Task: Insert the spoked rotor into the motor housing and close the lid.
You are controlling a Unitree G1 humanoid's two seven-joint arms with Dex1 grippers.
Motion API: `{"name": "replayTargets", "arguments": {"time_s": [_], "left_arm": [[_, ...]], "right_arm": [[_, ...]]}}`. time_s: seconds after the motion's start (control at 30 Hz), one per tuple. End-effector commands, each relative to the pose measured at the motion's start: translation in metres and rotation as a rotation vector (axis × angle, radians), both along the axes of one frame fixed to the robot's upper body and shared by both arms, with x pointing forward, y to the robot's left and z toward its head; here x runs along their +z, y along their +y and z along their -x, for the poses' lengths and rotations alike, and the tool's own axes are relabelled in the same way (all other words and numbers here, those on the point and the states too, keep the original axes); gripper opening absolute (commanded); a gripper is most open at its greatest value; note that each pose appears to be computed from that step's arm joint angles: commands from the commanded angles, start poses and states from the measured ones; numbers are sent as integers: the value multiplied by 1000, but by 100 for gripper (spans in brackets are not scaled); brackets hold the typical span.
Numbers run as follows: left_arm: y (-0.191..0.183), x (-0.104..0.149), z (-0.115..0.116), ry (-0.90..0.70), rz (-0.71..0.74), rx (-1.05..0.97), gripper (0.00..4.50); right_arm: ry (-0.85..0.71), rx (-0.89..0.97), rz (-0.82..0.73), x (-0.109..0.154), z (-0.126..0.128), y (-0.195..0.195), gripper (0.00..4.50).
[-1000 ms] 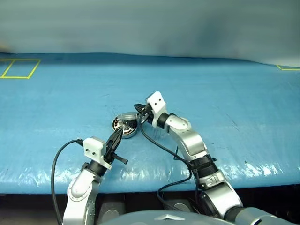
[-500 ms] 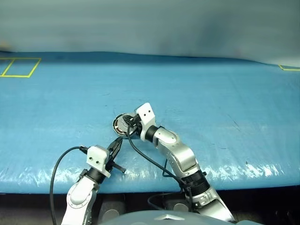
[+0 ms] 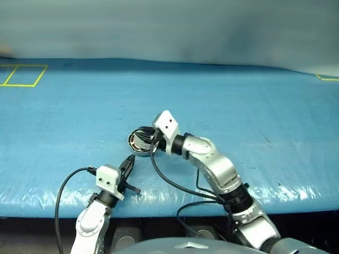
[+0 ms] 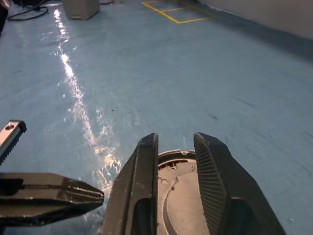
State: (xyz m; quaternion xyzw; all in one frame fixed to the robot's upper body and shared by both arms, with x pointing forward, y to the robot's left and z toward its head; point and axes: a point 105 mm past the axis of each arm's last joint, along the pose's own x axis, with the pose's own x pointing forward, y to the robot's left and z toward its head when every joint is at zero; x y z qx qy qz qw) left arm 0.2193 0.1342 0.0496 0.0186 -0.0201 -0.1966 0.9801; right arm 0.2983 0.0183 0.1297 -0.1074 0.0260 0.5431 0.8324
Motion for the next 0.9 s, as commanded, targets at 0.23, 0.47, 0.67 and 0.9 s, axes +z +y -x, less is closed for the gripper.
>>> {"name": "replayTargets", "arguments": {"time_s": [0.23, 0.47, 0.67, 0.9], "left_arm": [[-5, 6, -1, -32, 9, -20, 0], [-3, 7, 3, -36, 19, 6, 0], [0, 9, 8, -43, 29, 38, 0], [1, 9, 9, -45, 35, 54, 0]], "right_arm": [[-37, 205, 91, 2, -20, -9, 431], [-24, 247, 161, -16, -32, 2, 448], [-4, 237, 171, -24, -39, 6, 448], [37, 208, 175, -33, -42, 2, 431]]}}
